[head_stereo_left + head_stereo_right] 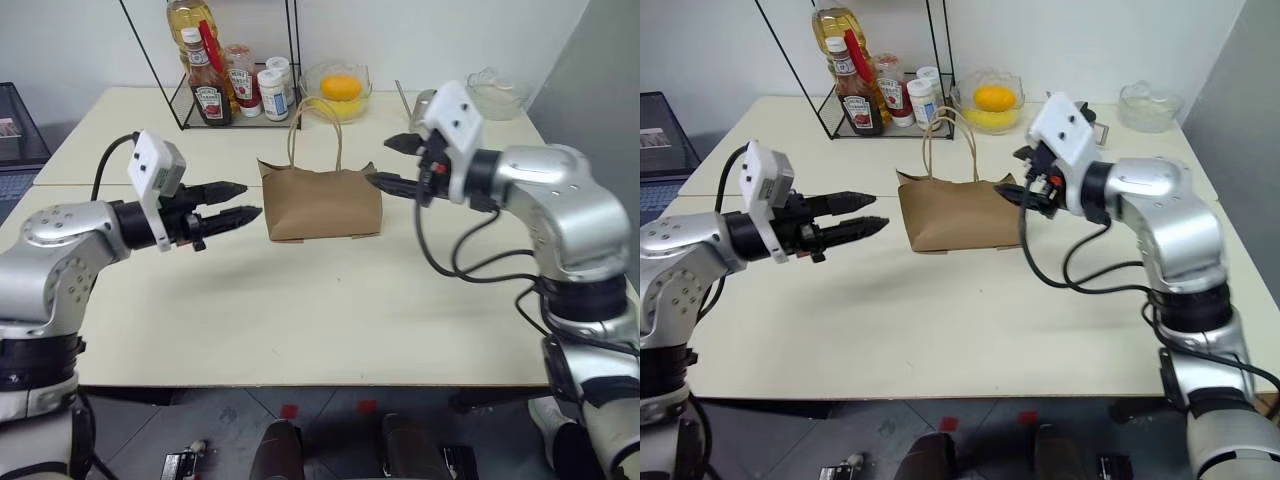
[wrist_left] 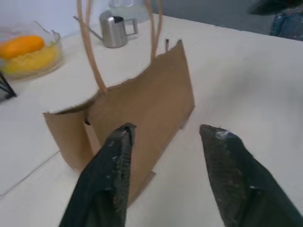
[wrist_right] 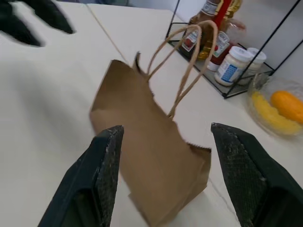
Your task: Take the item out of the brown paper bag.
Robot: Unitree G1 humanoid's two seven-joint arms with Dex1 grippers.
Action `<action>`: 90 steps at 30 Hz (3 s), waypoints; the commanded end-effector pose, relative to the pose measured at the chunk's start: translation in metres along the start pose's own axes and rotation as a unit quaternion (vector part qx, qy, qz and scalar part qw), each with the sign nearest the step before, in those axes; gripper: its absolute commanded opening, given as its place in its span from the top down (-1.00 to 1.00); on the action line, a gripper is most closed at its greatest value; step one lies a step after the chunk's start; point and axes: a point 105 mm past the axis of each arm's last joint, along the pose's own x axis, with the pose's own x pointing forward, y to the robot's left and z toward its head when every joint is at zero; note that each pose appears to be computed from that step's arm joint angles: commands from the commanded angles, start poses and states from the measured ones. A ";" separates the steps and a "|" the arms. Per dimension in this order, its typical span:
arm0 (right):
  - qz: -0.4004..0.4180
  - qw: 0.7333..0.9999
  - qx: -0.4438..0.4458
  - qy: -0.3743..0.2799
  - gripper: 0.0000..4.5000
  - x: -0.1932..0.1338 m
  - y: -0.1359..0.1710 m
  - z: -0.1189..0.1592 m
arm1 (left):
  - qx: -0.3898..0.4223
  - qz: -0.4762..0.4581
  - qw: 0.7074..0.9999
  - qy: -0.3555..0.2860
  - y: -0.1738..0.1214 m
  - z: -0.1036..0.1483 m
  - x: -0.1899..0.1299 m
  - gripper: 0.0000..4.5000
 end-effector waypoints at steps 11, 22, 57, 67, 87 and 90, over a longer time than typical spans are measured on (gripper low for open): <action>0.008 1.000 -0.001 0.016 -0.38 -0.037 0.050 0.001 | 0.196 0.113 0.973 0.050 0.083 0.019 0.069 0.97; -0.017 0.999 0.014 0.045 -0.38 -0.053 0.057 -0.008 | 0.236 0.050 0.961 0.137 0.063 -0.004 0.107 0.97; 0.042 0.995 0.038 0.083 -0.38 -0.066 0.080 -0.025 | 0.237 -0.341 0.902 0.118 -0.050 -0.002 0.042 0.97; 0.053 0.997 0.030 0.050 -0.38 -0.063 0.101 -0.030 | 0.279 -0.421 0.858 0.097 -0.089 -0.004 0.013 0.20; 0.086 0.993 0.050 0.058 -0.38 -0.058 0.130 -0.040 | 0.430 -0.476 0.766 0.046 -0.125 -0.073 0.031 -0.20; 0.086 0.993 0.050 0.058 -0.38 -0.058 0.131 -0.040 | 0.450 -0.470 0.759 0.038 -0.126 -0.077 0.036 -0.20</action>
